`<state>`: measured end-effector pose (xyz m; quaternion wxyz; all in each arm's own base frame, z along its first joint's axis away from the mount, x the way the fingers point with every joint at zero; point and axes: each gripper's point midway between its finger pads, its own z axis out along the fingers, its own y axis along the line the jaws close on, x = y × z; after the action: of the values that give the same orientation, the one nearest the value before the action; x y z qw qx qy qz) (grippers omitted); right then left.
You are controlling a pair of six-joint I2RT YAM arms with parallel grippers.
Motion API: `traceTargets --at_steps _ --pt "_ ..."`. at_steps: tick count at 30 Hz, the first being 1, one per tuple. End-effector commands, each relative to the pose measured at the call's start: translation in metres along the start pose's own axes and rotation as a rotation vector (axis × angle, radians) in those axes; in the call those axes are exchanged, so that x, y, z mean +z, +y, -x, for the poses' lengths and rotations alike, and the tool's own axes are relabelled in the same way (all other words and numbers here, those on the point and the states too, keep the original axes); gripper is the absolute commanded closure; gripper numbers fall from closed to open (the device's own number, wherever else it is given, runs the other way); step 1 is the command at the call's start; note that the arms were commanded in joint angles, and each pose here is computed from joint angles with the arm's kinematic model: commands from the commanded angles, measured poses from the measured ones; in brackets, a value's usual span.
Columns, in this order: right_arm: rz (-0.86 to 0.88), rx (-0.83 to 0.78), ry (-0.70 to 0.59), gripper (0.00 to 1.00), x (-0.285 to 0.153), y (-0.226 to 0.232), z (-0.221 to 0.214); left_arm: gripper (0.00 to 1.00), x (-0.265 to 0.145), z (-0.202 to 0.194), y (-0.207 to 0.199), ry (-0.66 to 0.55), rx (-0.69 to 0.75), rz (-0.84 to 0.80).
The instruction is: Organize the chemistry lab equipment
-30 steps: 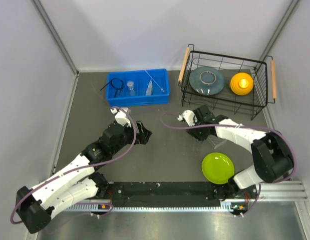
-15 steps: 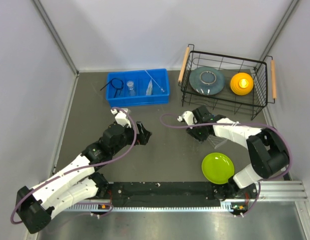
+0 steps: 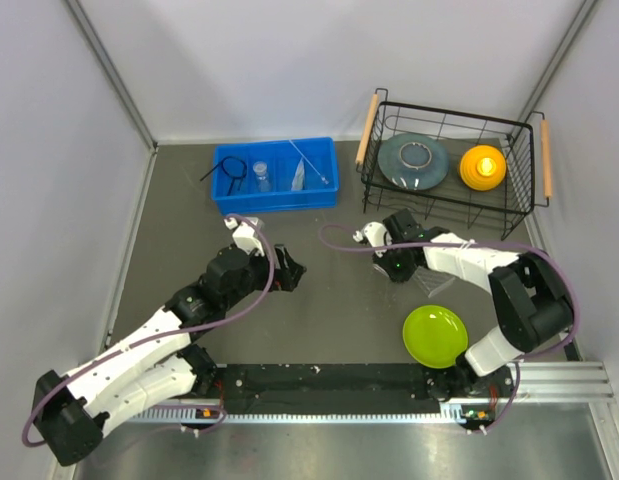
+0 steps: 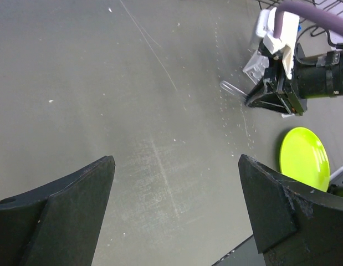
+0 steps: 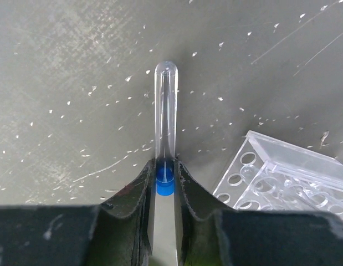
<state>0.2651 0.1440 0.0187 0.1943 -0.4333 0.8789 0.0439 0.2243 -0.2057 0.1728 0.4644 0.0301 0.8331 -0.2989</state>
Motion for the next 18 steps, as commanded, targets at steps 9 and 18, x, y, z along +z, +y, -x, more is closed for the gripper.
traceTargets --at_steps 9,18 --pt "0.403 -0.114 -0.286 0.93 -0.047 0.069 0.046 0.01 0.025 -0.043 -0.069 0.224 -0.073 -0.405" --pt "0.631 -0.227 -0.409 0.93 -0.084 0.110 0.048 0.04 0.034 -0.067 -0.100 0.468 -0.353 -0.606"
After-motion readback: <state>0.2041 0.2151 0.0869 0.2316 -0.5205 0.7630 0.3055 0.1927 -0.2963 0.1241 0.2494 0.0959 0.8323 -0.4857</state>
